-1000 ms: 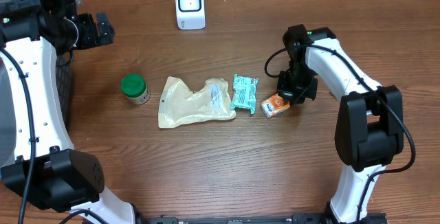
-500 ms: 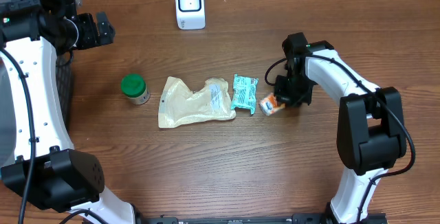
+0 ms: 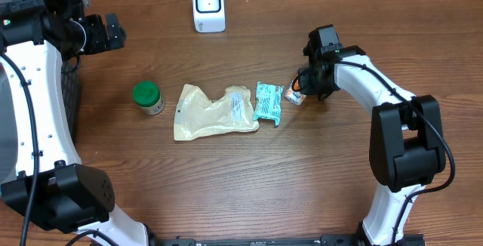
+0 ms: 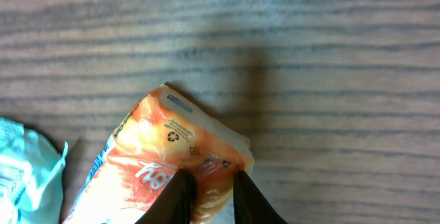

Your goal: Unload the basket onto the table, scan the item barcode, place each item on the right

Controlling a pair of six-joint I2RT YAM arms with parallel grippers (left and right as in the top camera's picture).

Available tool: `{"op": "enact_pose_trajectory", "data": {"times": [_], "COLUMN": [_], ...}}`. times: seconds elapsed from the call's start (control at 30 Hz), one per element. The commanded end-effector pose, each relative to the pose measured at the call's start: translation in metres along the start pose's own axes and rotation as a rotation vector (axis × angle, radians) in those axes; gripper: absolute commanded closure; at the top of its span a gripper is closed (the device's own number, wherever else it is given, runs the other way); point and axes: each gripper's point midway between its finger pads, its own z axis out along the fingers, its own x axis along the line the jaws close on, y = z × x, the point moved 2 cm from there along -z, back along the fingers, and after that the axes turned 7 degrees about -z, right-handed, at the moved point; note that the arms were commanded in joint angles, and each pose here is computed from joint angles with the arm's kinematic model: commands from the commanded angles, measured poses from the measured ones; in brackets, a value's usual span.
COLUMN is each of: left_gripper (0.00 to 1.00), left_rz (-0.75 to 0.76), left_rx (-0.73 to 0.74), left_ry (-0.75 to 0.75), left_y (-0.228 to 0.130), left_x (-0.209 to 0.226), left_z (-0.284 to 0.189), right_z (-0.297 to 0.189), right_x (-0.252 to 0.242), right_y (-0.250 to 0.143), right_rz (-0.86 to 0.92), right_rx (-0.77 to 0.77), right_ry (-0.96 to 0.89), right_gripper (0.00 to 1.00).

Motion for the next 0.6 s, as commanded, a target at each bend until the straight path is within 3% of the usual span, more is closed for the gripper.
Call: {"op": "enact_pose_trajectory", "data": {"times": [0.0, 0.1, 0.2, 0.27, 0.37, 0.5, 0.57], "left_gripper": [0.00, 0.01, 0.00, 0.00, 0.00, 0.00, 0.00], "left_rz": [-0.002, -0.002, -0.002, -0.002, -0.001, -0.002, -0.002], "left_rx": [-0.026, -0.026, -0.027, -0.026, -0.027, -0.027, -0.027], "left_ry": [-0.008, -0.008, -0.008, -0.008, -0.009, -0.008, -0.008], "left_y": [0.004, 0.004, 0.004, 0.004, 0.004, 0.004, 0.004], "left_x": [-0.004, -0.004, -0.004, -0.004, -0.004, -0.004, -0.004], "left_z": [-0.009, -0.009, -0.009, -0.009, -0.009, -0.009, -0.009], "right_z": [0.005, -0.019, -0.076, -0.101, -0.131, -0.127, -0.113], "right_x": [0.002, 0.007, 0.005, 0.006, 0.007, 0.009, 0.013], "right_y": [-0.001, 0.010, 0.016, 0.011, -0.003, -0.026, -0.034], "right_rz": [0.014, 0.139, 0.268, 0.283, 0.323, 0.368, 0.389], "right_rx": [0.011, 0.017, -0.012, -0.026, -0.022, 0.055, 0.077], "right_ry": [0.044, 0.109, 0.126, 0.129, 0.113, 0.106, 0.125], "right_gripper": [0.82, 0.81, 0.79, 0.85, 0.86, 0.84, 0.76]}}
